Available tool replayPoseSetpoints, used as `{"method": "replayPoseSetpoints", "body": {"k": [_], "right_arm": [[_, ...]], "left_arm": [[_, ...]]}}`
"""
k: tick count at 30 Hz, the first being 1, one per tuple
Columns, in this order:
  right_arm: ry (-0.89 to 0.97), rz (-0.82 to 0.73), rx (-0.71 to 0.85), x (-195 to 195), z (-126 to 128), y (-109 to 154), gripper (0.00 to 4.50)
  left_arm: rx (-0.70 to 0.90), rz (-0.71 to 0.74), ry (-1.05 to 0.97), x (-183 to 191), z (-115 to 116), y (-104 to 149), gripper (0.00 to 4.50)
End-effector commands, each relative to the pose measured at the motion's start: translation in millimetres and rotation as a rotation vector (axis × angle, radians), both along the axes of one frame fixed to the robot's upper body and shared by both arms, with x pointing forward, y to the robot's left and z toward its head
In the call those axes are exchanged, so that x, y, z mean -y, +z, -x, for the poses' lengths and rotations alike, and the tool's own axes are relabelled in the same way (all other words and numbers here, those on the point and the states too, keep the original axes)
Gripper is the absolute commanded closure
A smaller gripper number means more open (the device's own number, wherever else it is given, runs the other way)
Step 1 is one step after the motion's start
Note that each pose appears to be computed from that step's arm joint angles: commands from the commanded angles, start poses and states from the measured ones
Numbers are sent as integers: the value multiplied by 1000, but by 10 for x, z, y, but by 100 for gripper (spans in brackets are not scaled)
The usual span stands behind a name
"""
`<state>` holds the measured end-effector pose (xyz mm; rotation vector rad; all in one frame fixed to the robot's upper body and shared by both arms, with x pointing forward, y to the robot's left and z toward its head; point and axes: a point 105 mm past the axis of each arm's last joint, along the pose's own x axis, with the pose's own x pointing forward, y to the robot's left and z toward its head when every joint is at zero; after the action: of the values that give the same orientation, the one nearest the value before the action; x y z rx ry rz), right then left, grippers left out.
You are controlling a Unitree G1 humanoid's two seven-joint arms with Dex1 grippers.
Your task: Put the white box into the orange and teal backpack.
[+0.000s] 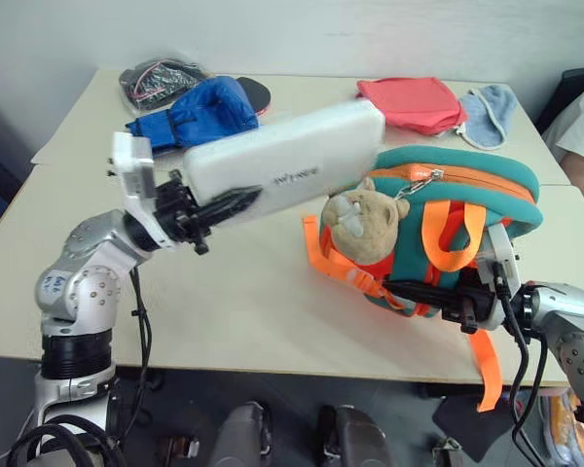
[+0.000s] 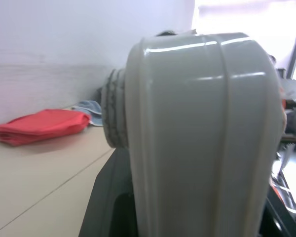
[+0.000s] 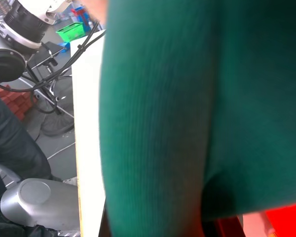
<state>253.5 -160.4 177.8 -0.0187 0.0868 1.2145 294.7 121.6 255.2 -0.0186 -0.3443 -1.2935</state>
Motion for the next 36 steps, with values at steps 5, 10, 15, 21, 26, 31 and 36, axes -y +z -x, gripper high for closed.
{"method": "replayPoseSetpoints", "body": {"k": [5,10,15,21,26,31,36], "right_arm": [[0,-4,27,-53,12,39,448],[-2,3,22,-53,15,37,448],[21,20,6,-63,40,43,448],[37,39,-15,-40,72,33,448],[42,43,-28,-25,126,2,448],[19,28,-3,-51,137,16,450],[-13,19,3,-40,138,1,450]], "left_arm": [[140,-304,-94,71,9,-277,323],[226,-404,-75,265,-225,-266,323],[296,-463,-141,770,-448,-49,323],[353,-527,-207,1308,-631,296,323],[309,-552,-336,1663,-592,191,323],[261,-425,-349,1756,-601,202,225],[257,-388,-339,1410,-672,276,78]]}}
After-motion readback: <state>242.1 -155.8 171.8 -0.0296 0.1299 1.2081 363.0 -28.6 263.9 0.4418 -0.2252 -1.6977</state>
